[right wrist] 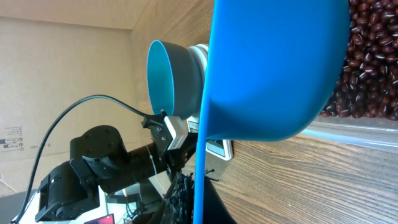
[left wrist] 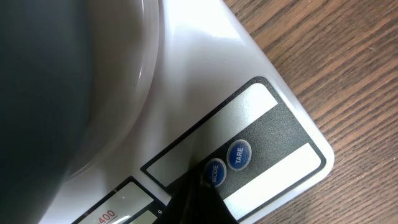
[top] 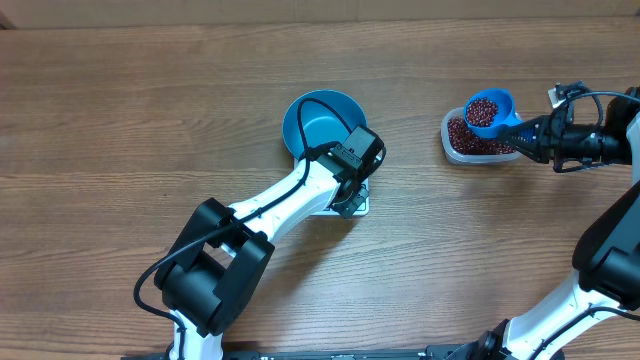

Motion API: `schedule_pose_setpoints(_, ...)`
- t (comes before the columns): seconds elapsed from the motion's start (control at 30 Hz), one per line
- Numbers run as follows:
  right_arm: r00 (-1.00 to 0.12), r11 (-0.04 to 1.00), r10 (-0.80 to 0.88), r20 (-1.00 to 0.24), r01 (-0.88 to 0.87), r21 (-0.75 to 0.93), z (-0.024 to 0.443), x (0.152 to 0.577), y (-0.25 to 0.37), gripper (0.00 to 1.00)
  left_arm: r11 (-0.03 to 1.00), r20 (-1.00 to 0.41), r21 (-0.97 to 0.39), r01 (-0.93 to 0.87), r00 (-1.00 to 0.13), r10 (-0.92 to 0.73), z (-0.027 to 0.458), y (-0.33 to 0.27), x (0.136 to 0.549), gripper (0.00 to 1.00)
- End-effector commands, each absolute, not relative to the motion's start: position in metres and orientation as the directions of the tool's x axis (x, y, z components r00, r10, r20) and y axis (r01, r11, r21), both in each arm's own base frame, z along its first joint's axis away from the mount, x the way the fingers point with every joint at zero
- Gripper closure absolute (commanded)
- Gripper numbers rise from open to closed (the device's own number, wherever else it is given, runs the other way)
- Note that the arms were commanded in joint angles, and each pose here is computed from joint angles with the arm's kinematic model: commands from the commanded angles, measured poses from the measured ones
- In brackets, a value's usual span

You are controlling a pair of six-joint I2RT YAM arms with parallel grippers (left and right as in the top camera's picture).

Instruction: Scoop item into bowl and weigh 150g on scale

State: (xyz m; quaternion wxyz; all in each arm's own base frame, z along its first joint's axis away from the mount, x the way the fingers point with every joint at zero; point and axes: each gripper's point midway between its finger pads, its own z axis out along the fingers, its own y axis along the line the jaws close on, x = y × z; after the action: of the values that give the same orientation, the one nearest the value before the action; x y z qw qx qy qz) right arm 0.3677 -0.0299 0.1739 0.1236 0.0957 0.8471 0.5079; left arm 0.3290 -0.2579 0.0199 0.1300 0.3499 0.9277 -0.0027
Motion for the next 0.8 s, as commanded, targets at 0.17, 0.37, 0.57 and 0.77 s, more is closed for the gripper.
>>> schedule_pose_setpoints(0.17,-0.949,0.454,0.292,-0.119,0.029,0.891,0.1739,0.3689,-0.0298,0.96,0.750,-0.255,0.107,0.653,-0.711,0.655,0.0258,-0.2539,0.3312,0.96)
schedule_pose_setpoints(0.37,-0.949,0.454,0.292,-0.118,0.029,0.891,0.1739,0.3689,-0.0298,0.96,0.751,-0.252,0.123,0.648,-0.712,0.656,0.0260,-0.2513,0.3326,0.96)
schedule_pose_setpoints(0.57,-0.949,0.453,0.294,-0.115,0.032,0.891,0.1740,0.3689,-0.0298,0.96,0.751,-0.248,0.123,0.649,-0.713,0.656,0.0258,-0.2505,0.3318,0.96)
schedule_pose_setpoints(0.77,-0.949,0.453,0.294,-0.115,0.032,0.891,0.1740,0.3689,-0.0298,0.96,0.751,-0.247,0.123,0.649,-0.713,0.656,0.0257,-0.2504,0.3317,0.96)
